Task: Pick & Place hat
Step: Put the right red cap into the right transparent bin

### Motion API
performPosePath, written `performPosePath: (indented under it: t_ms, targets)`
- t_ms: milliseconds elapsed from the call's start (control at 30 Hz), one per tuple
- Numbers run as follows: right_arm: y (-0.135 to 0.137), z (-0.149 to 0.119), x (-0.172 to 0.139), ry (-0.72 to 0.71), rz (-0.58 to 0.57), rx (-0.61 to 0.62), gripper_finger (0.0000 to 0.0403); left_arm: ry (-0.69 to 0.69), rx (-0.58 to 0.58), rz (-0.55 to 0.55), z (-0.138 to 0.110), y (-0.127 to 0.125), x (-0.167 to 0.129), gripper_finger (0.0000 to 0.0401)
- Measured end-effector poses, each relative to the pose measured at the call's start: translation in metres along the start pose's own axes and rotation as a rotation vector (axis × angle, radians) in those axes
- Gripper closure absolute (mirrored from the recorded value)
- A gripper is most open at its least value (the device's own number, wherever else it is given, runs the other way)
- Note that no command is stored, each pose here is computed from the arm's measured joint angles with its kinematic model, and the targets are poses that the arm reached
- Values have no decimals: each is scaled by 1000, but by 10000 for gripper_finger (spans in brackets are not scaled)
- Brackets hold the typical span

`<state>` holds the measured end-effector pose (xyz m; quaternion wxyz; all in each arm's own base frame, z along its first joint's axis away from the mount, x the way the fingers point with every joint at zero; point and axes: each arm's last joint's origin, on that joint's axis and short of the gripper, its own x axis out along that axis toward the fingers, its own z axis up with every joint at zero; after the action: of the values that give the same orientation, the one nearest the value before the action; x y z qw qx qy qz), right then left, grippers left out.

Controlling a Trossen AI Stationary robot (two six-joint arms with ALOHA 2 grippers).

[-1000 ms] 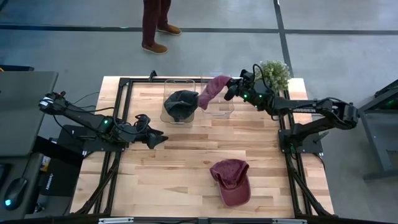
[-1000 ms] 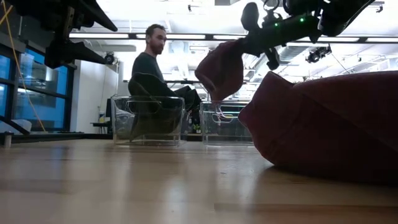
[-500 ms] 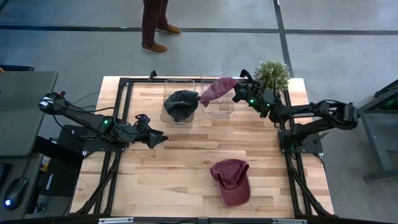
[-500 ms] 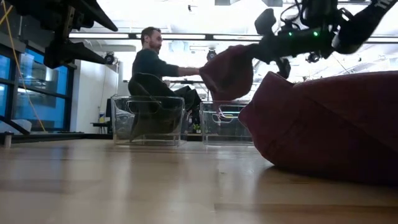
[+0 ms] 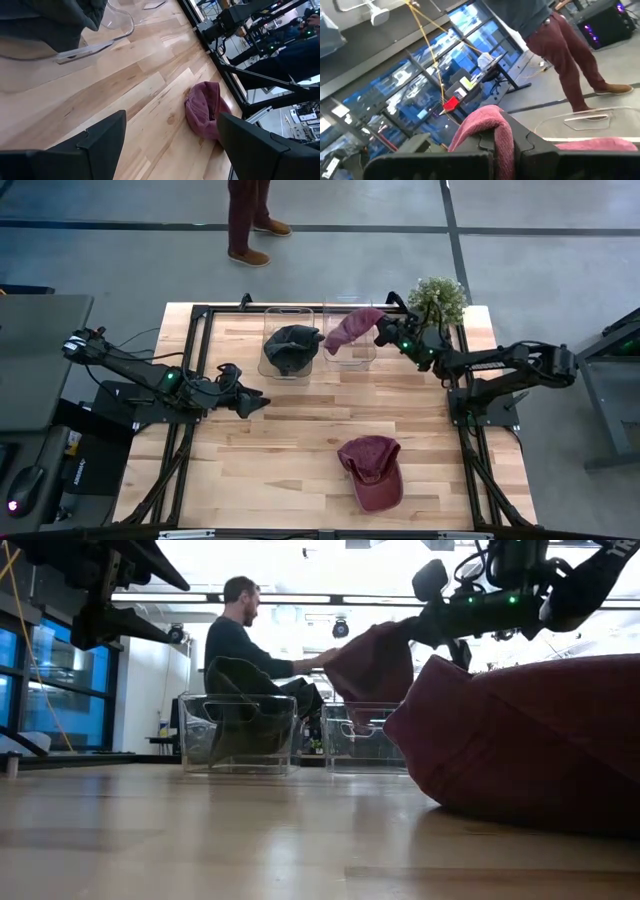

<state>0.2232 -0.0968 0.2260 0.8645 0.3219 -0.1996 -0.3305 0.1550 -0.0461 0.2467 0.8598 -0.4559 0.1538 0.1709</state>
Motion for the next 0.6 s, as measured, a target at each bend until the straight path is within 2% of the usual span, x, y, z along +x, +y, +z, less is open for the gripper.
performPosePath:
  t_ms: [200, 600]
  targets:
    - [3, -10, -2, -1, -21, 9, 402, -4, 0, 2, 0, 0, 0, 99]
    - [-8, -34, 8, 24, -6, 78, 402, -3, 0, 1, 0, 0, 0, 99]
